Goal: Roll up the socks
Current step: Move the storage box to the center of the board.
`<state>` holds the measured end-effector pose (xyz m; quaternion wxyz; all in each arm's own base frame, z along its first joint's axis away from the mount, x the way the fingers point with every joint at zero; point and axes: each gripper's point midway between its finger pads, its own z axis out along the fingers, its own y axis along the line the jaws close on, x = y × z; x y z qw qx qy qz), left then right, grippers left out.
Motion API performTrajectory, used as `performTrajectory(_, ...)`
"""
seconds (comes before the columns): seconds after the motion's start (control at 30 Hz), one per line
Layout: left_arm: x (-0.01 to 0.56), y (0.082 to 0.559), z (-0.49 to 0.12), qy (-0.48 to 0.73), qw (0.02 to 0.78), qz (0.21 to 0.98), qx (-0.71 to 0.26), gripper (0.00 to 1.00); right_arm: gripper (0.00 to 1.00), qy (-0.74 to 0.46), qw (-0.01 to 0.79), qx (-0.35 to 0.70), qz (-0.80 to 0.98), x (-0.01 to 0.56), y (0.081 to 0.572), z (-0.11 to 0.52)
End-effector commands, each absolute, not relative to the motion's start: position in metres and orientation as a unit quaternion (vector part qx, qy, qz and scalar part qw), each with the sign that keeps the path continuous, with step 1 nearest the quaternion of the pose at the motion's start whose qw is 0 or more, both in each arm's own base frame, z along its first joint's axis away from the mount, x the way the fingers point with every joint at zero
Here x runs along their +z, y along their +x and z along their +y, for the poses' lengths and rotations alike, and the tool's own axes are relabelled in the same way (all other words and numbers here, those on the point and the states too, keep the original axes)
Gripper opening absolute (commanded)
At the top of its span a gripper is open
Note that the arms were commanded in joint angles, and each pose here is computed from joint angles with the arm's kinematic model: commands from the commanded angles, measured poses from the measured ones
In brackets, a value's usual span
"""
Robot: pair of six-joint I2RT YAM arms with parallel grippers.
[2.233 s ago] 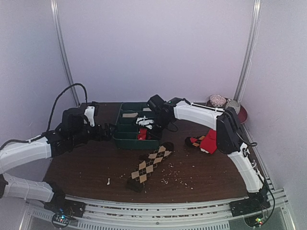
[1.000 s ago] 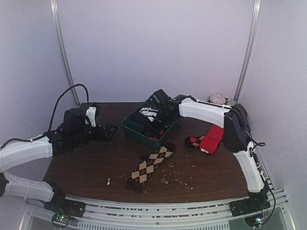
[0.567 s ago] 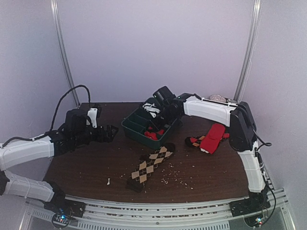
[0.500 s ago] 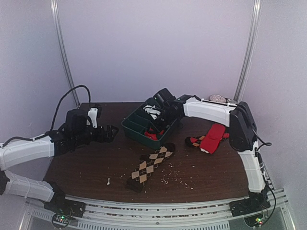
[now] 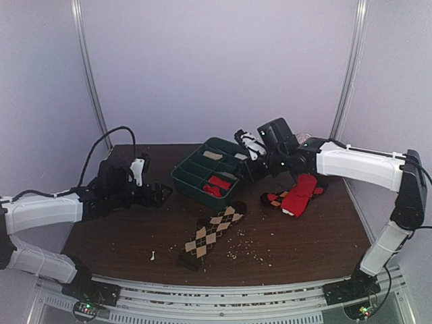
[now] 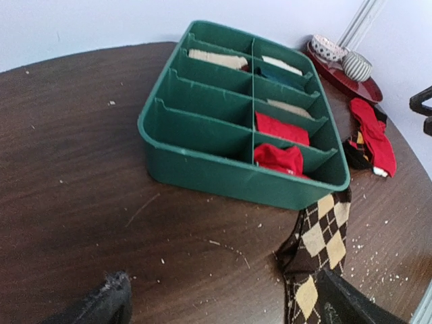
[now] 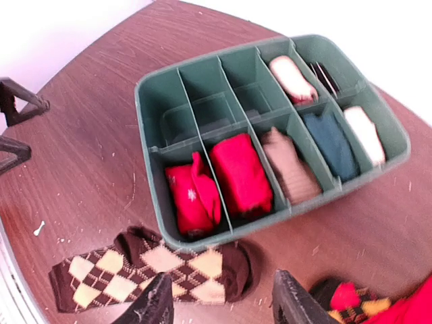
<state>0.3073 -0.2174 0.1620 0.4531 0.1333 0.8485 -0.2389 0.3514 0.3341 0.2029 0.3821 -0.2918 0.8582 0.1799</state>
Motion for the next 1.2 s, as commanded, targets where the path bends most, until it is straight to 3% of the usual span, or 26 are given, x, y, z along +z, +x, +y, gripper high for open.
performTrajectory(0.0, 0.147, 0.288, -0.238, 0.157, 0.432, 0.841, -0.285, 0.94, 0.51, -0.220, 0.360, 0.183, 0.888, 0.158, 0.338, 0.314)
performTrajectory(0.4, 0.106, 0.243, -0.248, 0.181, 0.383, 0.857, -0.294, 0.94, 0.52, -0.148, 0.360, 0.263, 0.883, 0.124, 0.371, 0.353)
performTrajectory(0.6, 0.093, 0.234, -0.244, 0.179, 0.368, 0.863, -0.296, 0.94, 0.51, -0.118, 0.356, 0.233, 0.897, 0.090, 0.387, 0.351)
performTrajectory(1.17, 0.091, 0.224, -0.247, 0.188, 0.362, 0.857, -0.315, 0.94, 0.50, -0.076, 0.436, 0.195, 0.875, 0.091, 0.519, 0.326)
